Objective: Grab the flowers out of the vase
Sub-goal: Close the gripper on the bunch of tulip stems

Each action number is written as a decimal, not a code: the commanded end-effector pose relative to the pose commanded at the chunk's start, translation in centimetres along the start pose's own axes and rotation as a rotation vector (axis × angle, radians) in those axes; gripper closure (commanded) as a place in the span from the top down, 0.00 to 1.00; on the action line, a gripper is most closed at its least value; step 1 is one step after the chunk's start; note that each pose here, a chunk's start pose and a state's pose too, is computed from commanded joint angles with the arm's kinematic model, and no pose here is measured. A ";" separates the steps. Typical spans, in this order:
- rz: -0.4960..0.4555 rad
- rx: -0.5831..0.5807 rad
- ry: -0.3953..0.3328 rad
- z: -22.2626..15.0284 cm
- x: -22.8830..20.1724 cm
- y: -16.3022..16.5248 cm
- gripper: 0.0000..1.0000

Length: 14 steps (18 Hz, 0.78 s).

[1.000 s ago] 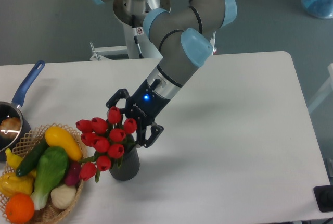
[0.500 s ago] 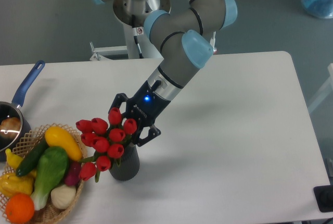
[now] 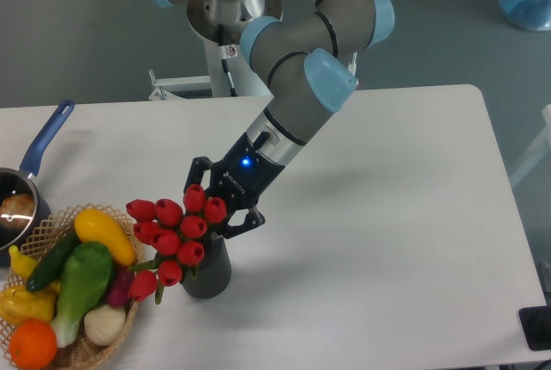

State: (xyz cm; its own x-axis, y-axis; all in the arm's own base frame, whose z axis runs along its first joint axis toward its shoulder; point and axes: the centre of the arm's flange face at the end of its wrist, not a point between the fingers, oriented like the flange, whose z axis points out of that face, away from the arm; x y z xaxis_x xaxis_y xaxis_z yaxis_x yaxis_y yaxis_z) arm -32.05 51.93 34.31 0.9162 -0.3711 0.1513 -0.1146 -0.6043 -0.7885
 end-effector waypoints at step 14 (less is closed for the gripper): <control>0.000 0.060 0.015 -0.8 0.5 -0.5 0.38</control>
State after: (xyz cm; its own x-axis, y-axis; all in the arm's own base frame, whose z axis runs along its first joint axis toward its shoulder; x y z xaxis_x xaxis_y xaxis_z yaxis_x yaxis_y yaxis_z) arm -31.86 51.47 35.29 0.9102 -0.3822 0.1599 -0.0910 -0.5611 -0.8227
